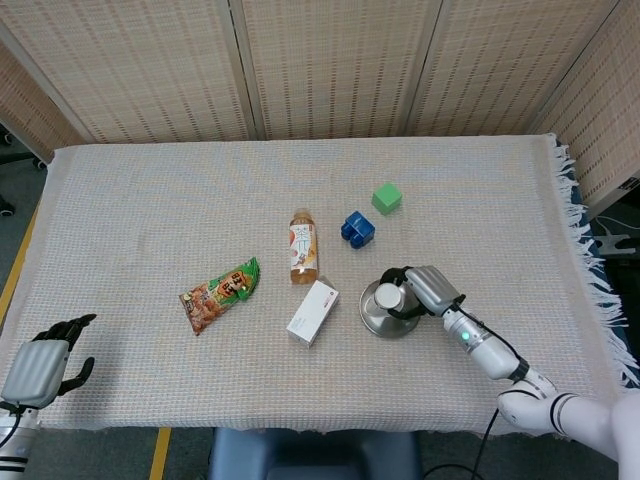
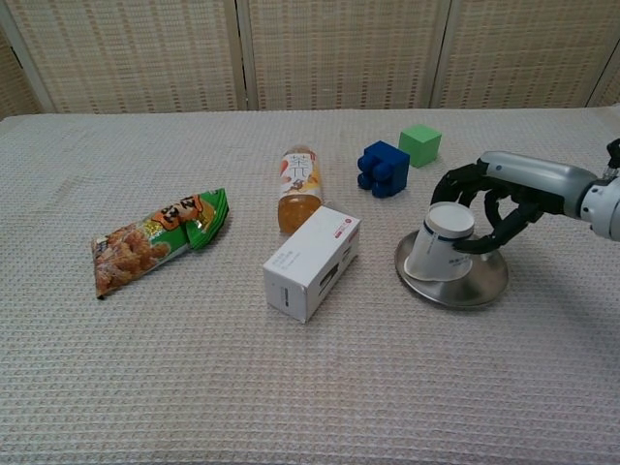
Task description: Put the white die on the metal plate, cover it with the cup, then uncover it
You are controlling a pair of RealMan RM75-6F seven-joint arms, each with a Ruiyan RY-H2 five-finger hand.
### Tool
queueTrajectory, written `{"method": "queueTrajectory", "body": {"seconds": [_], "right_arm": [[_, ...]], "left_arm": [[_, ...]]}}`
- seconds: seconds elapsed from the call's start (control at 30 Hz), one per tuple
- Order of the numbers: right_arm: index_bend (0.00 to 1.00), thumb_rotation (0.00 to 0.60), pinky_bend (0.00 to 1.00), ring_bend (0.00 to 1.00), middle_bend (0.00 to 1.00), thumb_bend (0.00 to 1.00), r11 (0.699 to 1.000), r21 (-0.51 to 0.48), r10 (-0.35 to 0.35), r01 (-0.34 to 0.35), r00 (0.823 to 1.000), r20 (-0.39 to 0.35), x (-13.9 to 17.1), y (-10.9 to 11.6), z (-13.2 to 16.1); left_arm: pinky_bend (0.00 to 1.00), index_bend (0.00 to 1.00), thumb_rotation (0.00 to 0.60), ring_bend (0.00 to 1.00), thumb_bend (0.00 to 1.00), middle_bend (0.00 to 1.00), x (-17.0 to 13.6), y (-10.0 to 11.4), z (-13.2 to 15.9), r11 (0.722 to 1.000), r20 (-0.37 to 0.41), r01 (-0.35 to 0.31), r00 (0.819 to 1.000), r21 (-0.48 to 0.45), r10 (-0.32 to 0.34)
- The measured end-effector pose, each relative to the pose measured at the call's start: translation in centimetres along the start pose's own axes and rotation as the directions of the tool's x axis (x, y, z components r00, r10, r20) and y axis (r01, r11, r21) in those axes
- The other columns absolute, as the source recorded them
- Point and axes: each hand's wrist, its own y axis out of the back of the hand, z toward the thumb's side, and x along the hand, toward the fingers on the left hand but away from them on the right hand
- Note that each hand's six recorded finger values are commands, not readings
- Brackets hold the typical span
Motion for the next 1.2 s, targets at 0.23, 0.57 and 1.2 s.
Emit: {"method": "queueTrajectory", "body": {"seconds": [0.23, 0.57, 1.2], "right_arm": [[0.45, 0.600, 0.62, 0.39, 0.44, 0.12, 1.000, -0.011, 0.029, -0.029, 0.999, -0.046, 0.7, 0.3, 0.6], [0.45, 0.600, 0.62, 0.39, 0.44, 0.12, 0.989, 0.117, -0.086, 0.087, 0.996, -0.012, -0.2, 1.7, -0.6], [0.45, 0.600, 0.62, 0.39, 0.44, 0.12, 0.997, -0.057, 0.055, -0.060, 0.995, -0.087, 1.6, 0.3, 1.3]], "left_arm": [[0.38, 0.16, 0.600, 0.23, 0.40, 0.23, 0.0, -0.1, 0.0, 1.000, 0.001, 0.004, 1.000, 0.001, -0.004], [0.38, 0.16, 0.600, 0.23, 0.40, 0.23, 0.1, -0.1, 0.0, 1.000, 0.001, 0.006, 1.000, 0.002, -0.006], [0.38, 0.16, 0.600, 0.23, 0.40, 0.23, 0.0, -0.1, 0.1, 1.000, 0.003, 0.007, 1.000, 0.004, -0.007]]}}
